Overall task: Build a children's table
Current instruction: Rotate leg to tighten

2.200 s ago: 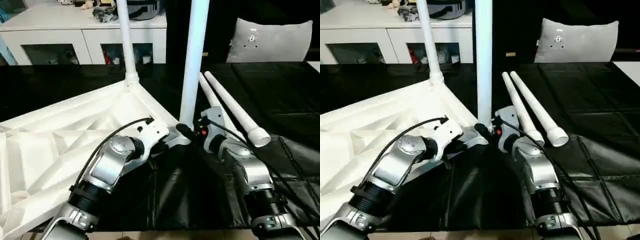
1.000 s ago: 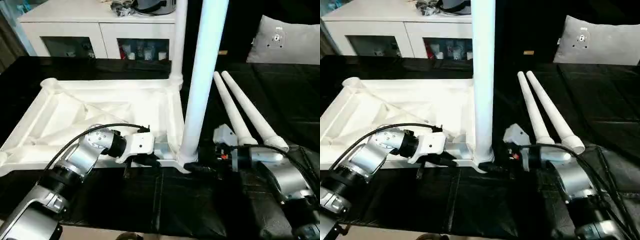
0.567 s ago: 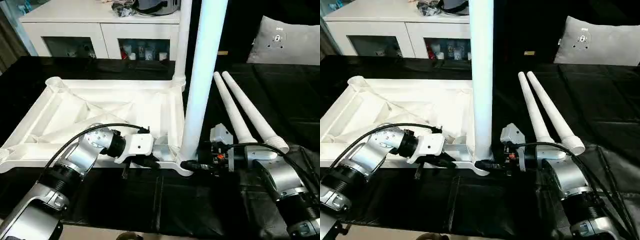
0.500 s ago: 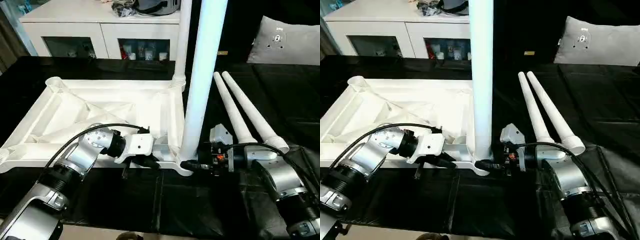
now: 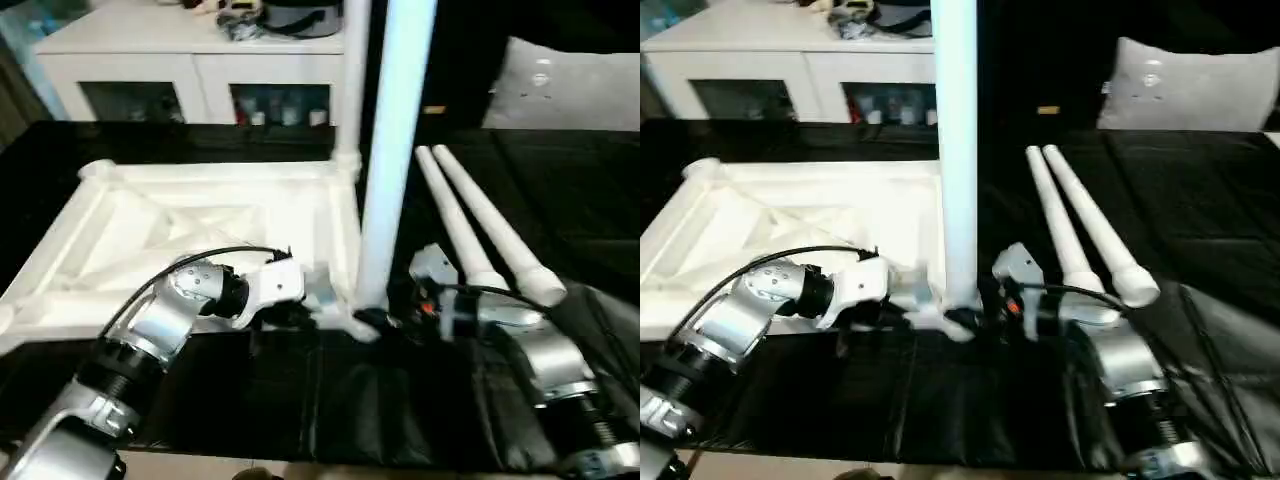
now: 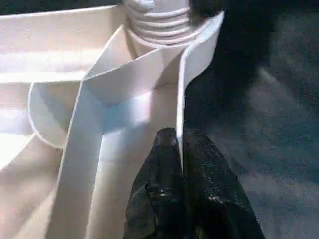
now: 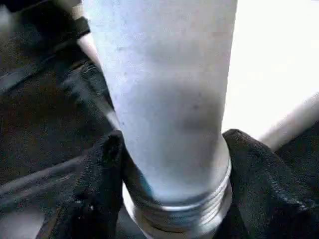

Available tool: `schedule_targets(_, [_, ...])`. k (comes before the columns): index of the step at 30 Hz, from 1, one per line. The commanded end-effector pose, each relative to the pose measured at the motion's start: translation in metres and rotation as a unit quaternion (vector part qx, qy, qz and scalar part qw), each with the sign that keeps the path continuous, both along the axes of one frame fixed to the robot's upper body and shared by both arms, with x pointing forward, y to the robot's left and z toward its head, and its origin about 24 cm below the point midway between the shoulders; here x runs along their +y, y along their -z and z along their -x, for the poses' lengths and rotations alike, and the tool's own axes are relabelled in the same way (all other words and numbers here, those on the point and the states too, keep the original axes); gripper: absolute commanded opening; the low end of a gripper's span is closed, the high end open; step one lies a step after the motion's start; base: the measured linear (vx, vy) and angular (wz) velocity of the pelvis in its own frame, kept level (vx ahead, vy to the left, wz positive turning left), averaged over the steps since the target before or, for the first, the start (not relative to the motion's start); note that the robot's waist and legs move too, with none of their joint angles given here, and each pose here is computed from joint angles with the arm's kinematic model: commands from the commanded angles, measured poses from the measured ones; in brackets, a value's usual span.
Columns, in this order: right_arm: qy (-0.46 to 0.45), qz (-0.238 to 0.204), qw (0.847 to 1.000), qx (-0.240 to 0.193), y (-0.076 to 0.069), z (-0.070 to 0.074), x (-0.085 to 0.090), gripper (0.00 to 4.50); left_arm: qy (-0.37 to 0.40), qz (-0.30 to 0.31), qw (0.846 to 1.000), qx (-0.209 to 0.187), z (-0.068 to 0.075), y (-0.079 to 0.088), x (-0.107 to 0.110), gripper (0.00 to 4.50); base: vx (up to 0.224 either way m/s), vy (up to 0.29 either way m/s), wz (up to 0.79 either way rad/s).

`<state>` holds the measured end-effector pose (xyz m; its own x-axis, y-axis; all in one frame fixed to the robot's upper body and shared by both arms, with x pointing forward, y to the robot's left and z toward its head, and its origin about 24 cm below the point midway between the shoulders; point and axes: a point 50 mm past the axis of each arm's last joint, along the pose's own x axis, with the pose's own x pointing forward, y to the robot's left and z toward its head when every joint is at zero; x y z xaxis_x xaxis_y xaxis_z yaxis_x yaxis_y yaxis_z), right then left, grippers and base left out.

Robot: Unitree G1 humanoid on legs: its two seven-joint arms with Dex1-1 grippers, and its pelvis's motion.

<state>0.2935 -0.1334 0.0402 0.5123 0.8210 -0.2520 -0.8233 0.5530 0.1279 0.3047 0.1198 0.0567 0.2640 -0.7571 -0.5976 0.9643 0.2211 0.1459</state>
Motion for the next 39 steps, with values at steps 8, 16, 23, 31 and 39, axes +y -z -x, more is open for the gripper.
schedule_targets(8, [0.185, -0.006, 0.983, 0.014, 0.007, -0.027, 0.041, 2.67, -0.126, 0.028, 0.989, -0.074, 0.0, -0.009, -0.063, 0.0, 0.0, 0.0, 0.0])
schedule_targets(16, [0.187, -0.018, 0.982, -0.01, 0.003, -0.025, 0.025, 3.75, -0.119, 0.02, 0.99, -0.077, 0.002, -0.011, -0.062, 0.0, 0.0, 0.0, 0.0])
schedule_targets(23, [0.15, -0.016, 0.986, -0.071, -0.011, -0.018, -0.006, 4.24, -0.087, 0.004, 0.994, -0.064, 0.002, -0.004, -0.046, 0.0, 0.0, 0.0, 0.0])
schedule_targets(31, [0.033, 0.035, 0.992, -0.114, -0.024, -0.008, -0.035, 4.37, 0.013, -0.02, 0.999, -0.035, 0.003, 0.003, -0.022, 0.0, 0.0, 0.0, 0.0])
schedule_targets(39, [-0.118, 0.054, 0.988, -0.083, -0.028, 0.003, -0.037, 4.37, 0.145, -0.064, 0.987, -0.005, 0.01, 0.005, 0.004, 0.0, 0.0, 0.0, 0.0])
